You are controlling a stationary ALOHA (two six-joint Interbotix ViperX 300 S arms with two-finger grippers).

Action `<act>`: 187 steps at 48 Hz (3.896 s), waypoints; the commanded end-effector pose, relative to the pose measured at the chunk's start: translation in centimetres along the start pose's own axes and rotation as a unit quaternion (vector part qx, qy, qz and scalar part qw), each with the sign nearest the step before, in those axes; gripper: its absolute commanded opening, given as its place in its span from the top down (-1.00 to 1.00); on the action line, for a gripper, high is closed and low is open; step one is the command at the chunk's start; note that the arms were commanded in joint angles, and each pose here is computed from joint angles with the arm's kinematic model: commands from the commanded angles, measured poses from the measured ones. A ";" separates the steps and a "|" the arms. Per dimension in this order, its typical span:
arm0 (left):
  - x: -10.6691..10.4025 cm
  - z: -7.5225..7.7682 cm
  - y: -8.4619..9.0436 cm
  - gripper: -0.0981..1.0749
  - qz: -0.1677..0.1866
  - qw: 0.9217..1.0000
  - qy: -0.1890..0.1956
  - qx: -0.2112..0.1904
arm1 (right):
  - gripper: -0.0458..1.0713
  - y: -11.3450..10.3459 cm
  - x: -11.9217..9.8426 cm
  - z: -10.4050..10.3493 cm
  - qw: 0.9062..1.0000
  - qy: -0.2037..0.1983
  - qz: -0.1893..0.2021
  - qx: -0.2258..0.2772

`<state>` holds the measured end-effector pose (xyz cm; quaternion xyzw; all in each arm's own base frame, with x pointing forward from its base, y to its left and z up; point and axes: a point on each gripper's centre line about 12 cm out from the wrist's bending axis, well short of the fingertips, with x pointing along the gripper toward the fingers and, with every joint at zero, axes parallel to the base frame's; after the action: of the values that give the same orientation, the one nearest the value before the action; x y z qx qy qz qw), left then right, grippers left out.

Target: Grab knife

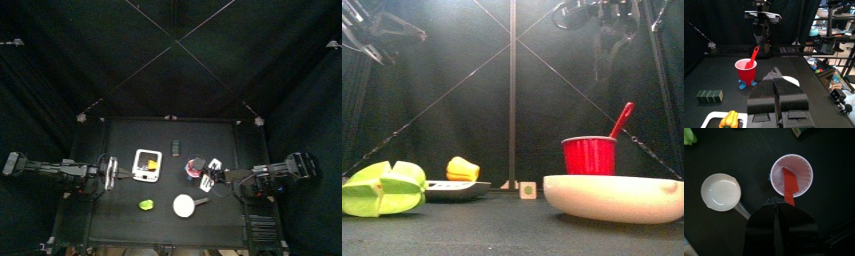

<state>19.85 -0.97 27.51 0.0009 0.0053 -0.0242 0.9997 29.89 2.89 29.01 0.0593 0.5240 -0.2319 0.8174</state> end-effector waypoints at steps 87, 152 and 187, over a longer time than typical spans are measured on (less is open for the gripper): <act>0.1 0.1 0.5 0.82 0.012 1.000 -0.001 0.007 | -0.47 -2.1 6.1 -1.7 0.972 0.135 -0.181 -0.065; 0.1 0.1 0.5 0.82 0.012 1.000 -0.001 0.007 | 0.10 -6.3 -1.2 0.2 0.994 0.029 -0.094 0.039; 0.1 0.2 0.5 0.82 0.011 1.000 0.002 0.018 | 0.52 -7.7 -5.0 -1.5 0.991 -0.103 0.019 0.080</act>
<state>19.78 -0.53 26.92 0.0167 0.0167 -0.0148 0.9996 23.89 -1.77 33.34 0.1073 0.4418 -0.2698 0.8489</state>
